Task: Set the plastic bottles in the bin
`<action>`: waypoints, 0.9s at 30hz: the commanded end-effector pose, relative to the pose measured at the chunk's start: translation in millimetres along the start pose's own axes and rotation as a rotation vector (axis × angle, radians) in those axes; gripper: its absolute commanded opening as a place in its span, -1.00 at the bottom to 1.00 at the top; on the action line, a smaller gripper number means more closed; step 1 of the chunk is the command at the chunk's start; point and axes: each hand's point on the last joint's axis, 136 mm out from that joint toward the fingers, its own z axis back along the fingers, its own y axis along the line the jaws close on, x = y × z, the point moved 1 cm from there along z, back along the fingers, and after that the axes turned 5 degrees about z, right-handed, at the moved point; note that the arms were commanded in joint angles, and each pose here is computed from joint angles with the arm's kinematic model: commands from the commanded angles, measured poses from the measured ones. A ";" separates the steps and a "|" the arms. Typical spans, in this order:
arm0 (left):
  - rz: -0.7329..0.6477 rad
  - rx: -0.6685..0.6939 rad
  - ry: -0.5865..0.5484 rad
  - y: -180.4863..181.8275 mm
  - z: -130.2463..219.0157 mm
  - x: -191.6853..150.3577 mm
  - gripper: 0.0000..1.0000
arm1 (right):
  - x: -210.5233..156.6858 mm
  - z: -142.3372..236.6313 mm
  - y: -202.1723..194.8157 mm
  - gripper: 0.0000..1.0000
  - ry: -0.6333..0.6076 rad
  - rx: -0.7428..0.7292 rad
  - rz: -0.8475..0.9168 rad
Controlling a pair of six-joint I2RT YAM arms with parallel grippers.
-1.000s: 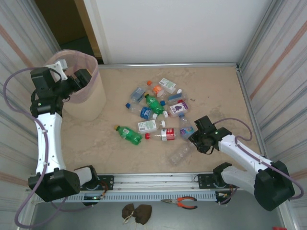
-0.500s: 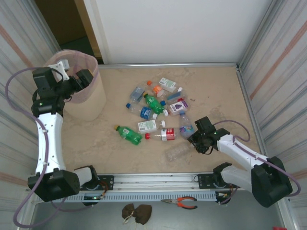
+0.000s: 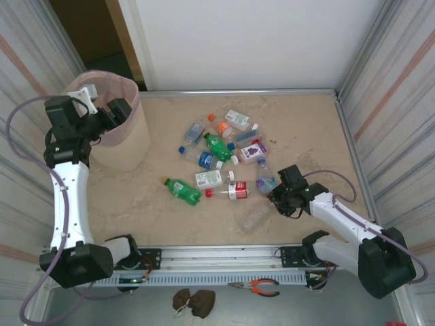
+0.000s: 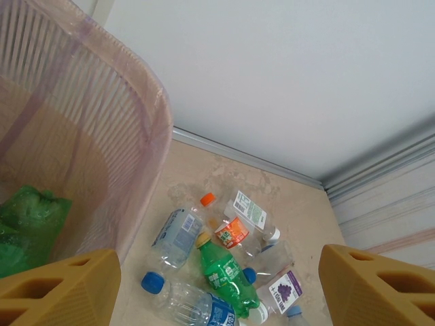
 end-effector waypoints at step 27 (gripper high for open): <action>-0.463 -0.740 0.175 -169.3 11.7 -94.9 0.53 | 15.4 224.7 166.9 -0.60 -0.599 0.758 0.945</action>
